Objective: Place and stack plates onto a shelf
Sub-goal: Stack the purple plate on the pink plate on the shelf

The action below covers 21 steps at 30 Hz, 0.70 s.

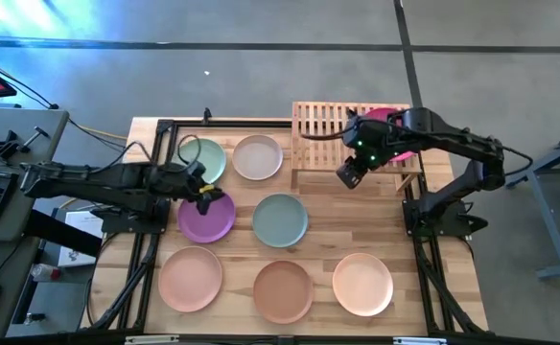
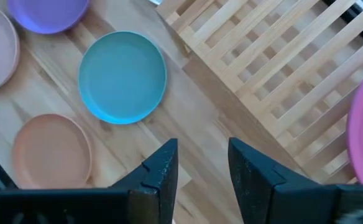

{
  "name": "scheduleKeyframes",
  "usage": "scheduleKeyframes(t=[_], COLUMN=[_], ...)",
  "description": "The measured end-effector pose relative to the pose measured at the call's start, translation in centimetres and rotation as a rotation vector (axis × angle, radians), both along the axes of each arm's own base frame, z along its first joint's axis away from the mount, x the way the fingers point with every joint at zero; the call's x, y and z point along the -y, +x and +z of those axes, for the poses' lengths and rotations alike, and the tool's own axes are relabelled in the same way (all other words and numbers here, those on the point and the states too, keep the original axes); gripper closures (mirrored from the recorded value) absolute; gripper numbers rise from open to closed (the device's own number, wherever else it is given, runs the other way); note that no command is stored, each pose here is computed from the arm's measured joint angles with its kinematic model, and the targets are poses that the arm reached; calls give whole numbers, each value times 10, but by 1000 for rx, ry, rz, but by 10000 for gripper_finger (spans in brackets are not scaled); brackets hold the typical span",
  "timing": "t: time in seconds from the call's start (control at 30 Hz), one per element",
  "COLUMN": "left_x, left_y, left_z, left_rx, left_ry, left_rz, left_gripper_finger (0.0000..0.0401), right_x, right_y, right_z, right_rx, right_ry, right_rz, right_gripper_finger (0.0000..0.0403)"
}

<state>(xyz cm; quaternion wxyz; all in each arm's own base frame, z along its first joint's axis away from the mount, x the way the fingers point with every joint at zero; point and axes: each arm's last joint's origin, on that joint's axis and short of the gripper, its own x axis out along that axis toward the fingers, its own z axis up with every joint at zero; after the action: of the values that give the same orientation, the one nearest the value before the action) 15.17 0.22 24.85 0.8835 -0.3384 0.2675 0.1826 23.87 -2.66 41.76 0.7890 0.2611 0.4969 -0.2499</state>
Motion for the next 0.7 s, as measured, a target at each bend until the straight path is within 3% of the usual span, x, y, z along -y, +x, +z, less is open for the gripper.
scheduleKeyframes(t=[0.37,0.7], left_x=[2,3], left_y=[22,38], left_z=[-23,-43], left_rx=[-138,-248], left_ry=[-173,-247], left_rz=[67,126], left_gripper_finger=[295,295], right_x=[-21,-24], right_y=[1,1], right_z=[0,0], right_rx=[16,16], right_ry=[-66,-81], right_rz=[-60,-49], right_gripper_finger=[284,284])
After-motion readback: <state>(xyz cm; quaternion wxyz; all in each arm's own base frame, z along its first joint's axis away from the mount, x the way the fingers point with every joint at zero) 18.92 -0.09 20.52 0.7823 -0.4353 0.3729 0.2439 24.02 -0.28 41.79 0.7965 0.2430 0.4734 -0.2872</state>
